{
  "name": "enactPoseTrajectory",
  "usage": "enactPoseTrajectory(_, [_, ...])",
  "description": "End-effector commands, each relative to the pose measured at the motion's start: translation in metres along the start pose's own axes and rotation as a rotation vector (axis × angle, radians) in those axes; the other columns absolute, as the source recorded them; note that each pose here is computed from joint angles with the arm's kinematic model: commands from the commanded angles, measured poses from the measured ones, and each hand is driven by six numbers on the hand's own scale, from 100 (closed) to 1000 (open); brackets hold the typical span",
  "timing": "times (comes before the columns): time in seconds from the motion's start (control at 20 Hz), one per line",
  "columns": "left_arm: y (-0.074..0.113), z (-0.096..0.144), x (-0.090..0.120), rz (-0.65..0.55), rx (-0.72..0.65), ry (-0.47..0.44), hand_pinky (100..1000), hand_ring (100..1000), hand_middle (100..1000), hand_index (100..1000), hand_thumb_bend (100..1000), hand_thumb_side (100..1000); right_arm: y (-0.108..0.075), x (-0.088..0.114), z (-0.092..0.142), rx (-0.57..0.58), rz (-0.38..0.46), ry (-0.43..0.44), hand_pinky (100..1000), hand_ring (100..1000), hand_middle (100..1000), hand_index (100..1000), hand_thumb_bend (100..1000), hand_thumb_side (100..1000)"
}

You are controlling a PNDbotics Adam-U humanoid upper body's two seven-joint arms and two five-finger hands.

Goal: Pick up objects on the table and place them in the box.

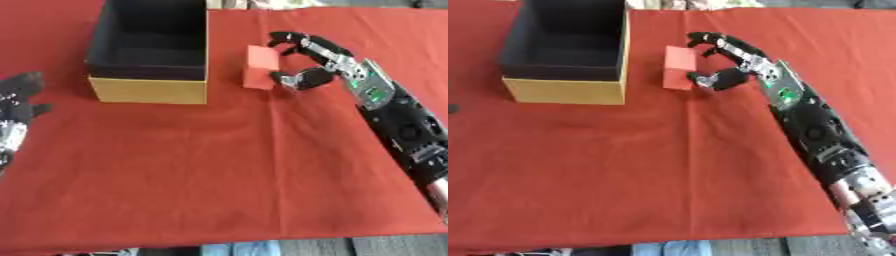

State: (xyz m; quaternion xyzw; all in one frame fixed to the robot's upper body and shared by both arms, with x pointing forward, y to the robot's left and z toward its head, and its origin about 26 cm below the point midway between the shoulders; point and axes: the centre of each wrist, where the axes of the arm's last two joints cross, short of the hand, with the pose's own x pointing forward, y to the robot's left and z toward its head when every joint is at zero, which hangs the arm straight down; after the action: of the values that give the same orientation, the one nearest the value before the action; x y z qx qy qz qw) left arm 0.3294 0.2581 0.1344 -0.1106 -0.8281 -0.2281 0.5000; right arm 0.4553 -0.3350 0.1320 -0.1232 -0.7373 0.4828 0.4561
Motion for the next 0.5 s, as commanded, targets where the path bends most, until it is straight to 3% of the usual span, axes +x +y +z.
enactPoseTrajectory(0.05, [0.0037, -0.0041, 0.0075, -0.031, -0.015, -0.019, 910, 998, 925, 917, 100, 415, -0.0109, 0.0036, -0.002, 0.004, 0.033, -0.009, 848, 1000, 833, 993, 295, 283])
enactPoseTrajectory(0.35, [0.0035, -0.0046, 0.0079, -0.031, -0.017, -0.02, 910, 998, 925, 917, 100, 417, -0.0057, 0.0048, -0.005, 0.032, 0.035, -0.021, 836, 1000, 773, 948, 259, 260])
enactPoseTrajectory(0.5, [0.0035, -0.0045, 0.0079, -0.031, -0.017, -0.019, 910, 998, 925, 917, 100, 419, -0.0055, 0.0065, -0.0066, 0.027, 0.037, -0.032, 814, 971, 667, 868, 206, 198])
